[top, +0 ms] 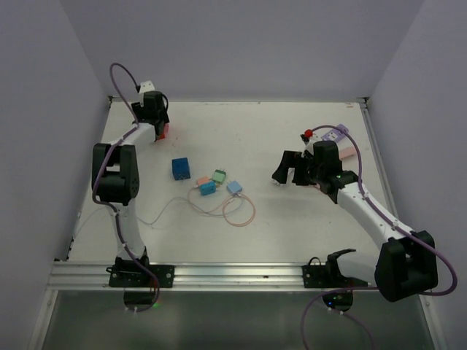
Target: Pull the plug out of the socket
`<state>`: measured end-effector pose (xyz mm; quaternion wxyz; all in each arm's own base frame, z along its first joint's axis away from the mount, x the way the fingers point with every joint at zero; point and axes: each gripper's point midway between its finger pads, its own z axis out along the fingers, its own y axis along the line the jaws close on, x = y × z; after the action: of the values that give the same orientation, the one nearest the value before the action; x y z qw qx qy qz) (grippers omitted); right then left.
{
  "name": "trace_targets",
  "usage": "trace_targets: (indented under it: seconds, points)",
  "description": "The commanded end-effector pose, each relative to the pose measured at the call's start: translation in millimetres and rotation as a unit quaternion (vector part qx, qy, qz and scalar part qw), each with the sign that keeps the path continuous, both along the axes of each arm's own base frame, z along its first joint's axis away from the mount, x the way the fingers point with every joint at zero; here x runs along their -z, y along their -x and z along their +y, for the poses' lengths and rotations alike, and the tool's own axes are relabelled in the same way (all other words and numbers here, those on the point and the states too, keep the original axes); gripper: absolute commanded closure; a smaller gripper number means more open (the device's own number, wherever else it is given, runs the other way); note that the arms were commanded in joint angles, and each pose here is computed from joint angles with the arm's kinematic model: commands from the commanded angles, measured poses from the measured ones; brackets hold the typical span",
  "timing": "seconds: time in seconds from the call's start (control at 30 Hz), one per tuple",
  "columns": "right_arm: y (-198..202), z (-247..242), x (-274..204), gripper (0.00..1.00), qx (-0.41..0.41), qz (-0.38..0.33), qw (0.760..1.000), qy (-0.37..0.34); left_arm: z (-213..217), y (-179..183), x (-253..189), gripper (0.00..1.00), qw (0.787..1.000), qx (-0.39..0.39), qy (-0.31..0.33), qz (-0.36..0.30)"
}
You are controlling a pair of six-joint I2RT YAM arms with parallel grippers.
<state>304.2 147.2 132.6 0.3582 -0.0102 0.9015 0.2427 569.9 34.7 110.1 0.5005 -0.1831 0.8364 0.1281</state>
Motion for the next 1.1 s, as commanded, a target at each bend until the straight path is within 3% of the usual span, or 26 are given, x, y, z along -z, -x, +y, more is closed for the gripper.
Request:
trace_targets:
  seconds: [0.0,0.23,0.4,0.5,0.63,0.83,1.07]
  points:
    - [3,4,-8,0.03,-0.02,-0.02,1.0,-0.005,6,-16,-27,0.34,0.999,-0.001,-0.021,-0.038]
    - [2,5,-8,0.03,-0.024,-0.022,0.999,-0.004,-37,-14,-38,0.64,0.995,0.081,-0.022,-0.054]
    - [0,5,-8,0.03,-0.024,-0.023,0.999,-0.004,-103,-11,-53,0.7,0.982,0.172,-0.018,-0.076]
    - [1,5,-9,0.03,-0.023,-0.024,0.999,-0.006,-163,0,-56,0.71,0.963,0.255,-0.009,-0.083]
    - [1,3,-10,0.03,-0.015,-0.025,1.0,-0.006,-251,27,-61,0.74,0.922,0.375,0.032,-0.092]
    - [0,0,-12,0.05,0.022,-0.02,0.999,-0.02,-341,80,-70,0.76,0.864,0.49,0.061,-0.097]
    - [-5,-6,-17,0.07,0.083,-0.016,0.996,-0.044,-392,152,-86,0.78,0.793,0.594,0.07,-0.113]
